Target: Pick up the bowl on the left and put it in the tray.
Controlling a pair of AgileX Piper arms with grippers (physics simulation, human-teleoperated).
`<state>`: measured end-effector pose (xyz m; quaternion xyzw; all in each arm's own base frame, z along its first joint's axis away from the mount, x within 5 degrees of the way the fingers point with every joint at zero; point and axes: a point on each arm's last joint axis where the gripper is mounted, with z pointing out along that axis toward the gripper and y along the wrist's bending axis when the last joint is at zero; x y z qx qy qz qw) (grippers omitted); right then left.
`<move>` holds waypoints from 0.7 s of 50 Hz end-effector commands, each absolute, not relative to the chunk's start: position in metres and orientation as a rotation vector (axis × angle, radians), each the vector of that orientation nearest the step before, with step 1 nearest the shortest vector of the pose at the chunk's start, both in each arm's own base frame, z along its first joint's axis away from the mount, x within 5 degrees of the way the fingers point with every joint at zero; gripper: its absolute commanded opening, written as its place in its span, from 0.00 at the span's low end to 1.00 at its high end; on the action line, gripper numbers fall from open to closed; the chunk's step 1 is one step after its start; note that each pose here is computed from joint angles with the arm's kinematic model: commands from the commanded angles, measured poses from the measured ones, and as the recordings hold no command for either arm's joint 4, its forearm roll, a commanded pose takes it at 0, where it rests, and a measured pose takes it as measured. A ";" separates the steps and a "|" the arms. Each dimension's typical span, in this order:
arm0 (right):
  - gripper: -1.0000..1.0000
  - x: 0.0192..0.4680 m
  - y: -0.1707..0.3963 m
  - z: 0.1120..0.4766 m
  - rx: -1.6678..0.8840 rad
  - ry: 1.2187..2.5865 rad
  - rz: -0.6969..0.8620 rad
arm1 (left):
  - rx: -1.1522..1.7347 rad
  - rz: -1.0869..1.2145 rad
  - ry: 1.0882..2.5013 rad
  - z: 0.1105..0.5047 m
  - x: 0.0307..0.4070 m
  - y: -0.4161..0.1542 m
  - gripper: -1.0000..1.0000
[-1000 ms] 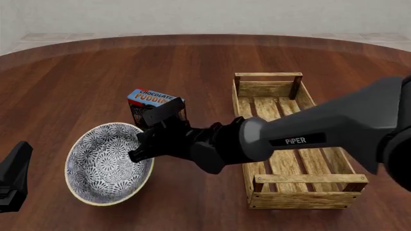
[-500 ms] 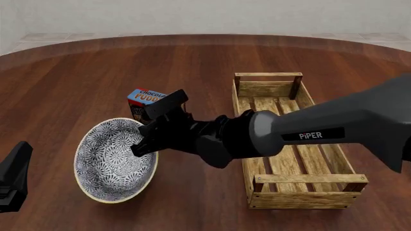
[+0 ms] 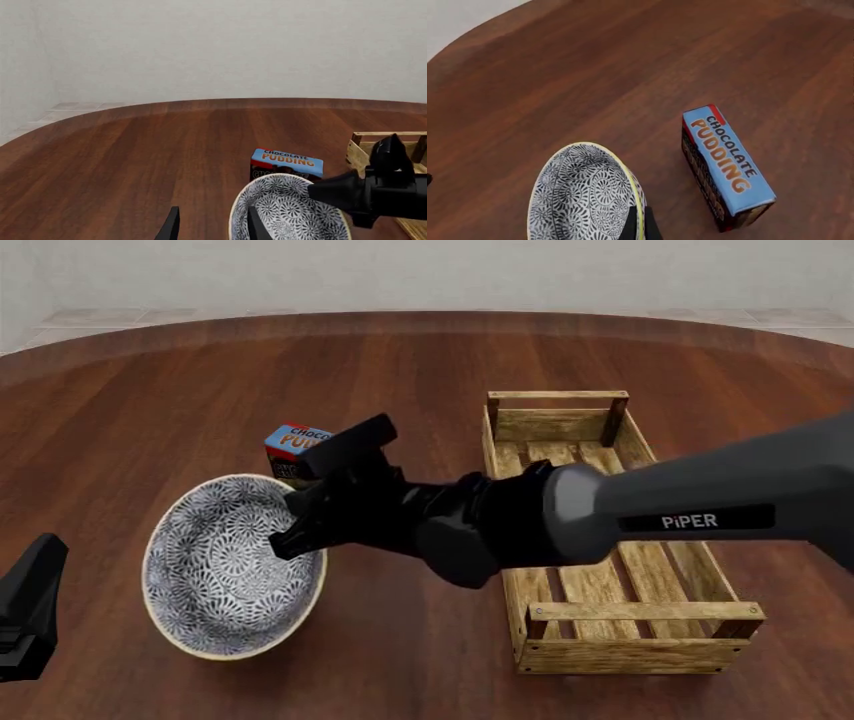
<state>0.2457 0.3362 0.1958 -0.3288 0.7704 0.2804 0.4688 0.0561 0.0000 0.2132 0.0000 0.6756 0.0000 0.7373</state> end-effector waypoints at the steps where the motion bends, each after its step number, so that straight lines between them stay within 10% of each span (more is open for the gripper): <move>1: 0.00 0.241 0.334 0.212 -0.773 1.870 0.721 | 0.000 0.000 1.484 0.213 0.056 0.000 1.00; 35: 0.00 0.222 0.306 0.263 -0.731 1.796 0.758 | 0.000 0.000 1.484 0.213 0.056 0.000 1.00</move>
